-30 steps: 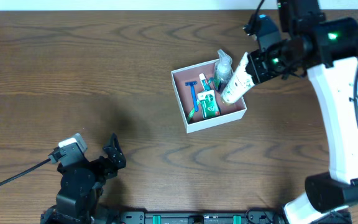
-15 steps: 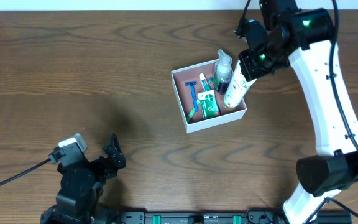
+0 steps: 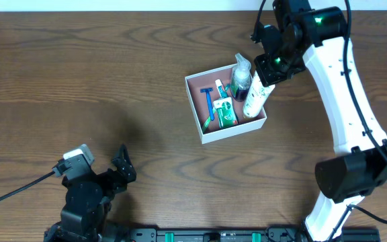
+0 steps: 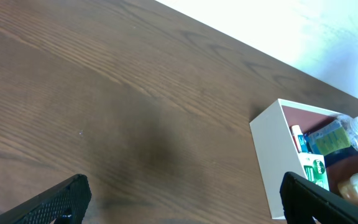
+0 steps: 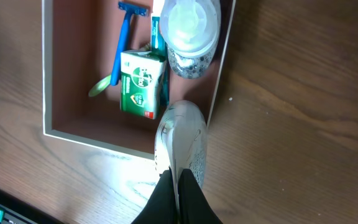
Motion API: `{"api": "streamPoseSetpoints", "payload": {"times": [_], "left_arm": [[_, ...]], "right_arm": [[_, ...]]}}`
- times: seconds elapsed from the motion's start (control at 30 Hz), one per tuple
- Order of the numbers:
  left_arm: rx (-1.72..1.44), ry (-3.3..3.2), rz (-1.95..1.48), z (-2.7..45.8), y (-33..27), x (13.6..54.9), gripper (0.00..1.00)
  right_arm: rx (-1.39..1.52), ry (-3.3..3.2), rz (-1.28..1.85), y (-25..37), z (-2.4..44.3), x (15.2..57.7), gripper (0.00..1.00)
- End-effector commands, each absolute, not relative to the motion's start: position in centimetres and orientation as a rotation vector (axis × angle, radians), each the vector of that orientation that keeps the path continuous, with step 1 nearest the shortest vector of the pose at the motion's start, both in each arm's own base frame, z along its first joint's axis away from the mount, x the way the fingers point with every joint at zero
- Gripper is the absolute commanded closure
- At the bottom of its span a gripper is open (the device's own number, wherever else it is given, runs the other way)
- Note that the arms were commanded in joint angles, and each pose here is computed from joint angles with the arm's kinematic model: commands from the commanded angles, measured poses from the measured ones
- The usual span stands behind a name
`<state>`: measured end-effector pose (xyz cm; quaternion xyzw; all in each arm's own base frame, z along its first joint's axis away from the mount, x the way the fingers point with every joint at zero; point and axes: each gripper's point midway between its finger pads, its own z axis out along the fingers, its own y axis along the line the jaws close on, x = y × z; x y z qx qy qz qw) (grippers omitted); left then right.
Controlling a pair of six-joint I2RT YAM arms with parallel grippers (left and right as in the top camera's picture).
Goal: Pack container
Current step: 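Lower the lotion tube upright into the box and open the right gripper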
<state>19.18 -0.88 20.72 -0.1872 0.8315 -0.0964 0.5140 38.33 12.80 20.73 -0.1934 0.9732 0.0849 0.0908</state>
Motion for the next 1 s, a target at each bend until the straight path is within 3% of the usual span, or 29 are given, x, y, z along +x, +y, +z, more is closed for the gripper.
{"api": "streamPoseSetpoints", "payload": {"times": [0.0,0.97], "left_arm": [[-0.467,1.985,-0.231,20.9,-0.7,19.2,0.02],[-0.466,1.985,-0.231,20.9,-0.7,19.2,0.02]], "right_arm": [[-0.631,2.9,0.234,13.6,20.0,38.3,0.99],[-0.682,2.933,0.035,14.4,19.1,37.2,0.99]]}}
